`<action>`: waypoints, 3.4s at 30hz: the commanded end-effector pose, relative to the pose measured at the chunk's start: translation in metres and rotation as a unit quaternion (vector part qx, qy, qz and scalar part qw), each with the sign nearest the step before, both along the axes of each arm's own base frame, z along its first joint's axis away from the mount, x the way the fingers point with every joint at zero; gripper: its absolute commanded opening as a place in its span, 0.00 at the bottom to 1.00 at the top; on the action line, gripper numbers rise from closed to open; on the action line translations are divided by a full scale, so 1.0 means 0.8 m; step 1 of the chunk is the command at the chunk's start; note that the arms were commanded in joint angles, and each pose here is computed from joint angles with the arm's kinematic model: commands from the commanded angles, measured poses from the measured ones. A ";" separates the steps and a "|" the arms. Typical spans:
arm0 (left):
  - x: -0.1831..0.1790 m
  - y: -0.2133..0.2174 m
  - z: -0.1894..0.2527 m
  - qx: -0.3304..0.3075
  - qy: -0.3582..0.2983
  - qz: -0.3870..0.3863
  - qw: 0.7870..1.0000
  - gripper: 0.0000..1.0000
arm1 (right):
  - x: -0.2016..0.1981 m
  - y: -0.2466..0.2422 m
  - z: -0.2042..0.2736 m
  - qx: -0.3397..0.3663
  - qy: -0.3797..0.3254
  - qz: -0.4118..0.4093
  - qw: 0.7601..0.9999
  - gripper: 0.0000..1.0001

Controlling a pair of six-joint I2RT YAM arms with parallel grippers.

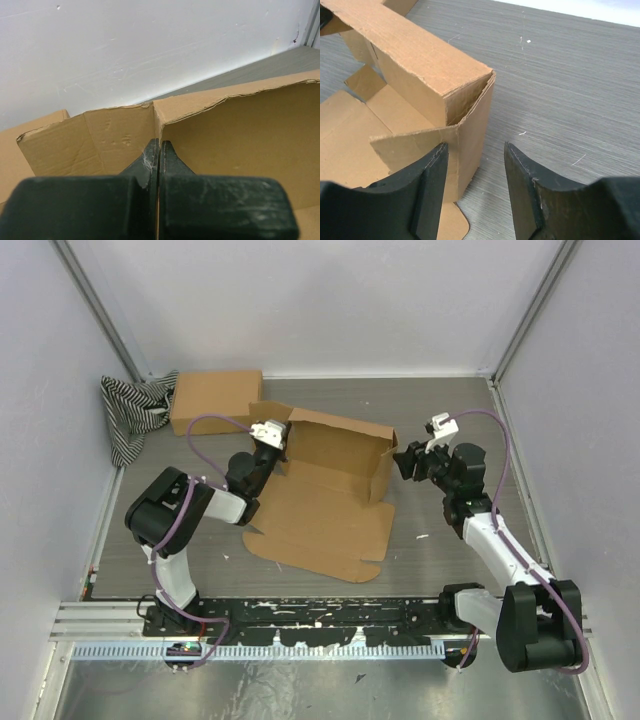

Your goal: Fold the paper box

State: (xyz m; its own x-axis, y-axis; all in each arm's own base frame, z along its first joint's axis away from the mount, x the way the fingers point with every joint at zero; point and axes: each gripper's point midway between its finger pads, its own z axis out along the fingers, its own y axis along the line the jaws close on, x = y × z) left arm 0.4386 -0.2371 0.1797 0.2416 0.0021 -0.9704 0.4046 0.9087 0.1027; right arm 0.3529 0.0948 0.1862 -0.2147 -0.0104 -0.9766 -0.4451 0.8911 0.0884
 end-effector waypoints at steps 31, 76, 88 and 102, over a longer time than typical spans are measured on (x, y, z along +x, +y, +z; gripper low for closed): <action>-0.020 -0.012 0.025 -0.006 -0.030 -0.046 0.998 0.00 | 0.040 0.051 -0.018 -0.002 0.034 -0.109 0.993 0.61; -0.027 -0.026 0.008 0.001 -0.018 -0.053 0.998 0.00 | -0.046 0.059 -0.011 0.019 0.063 -0.032 0.997 1.00; -0.013 0.024 0.000 0.001 -0.005 0.061 0.998 0.00 | -0.046 0.035 0.029 0.036 0.033 -0.085 0.995 1.00; -0.012 0.029 -0.003 0.005 -0.003 0.071 0.997 0.00 | -0.051 -0.140 0.109 0.043 -0.091 -0.379 0.920 0.97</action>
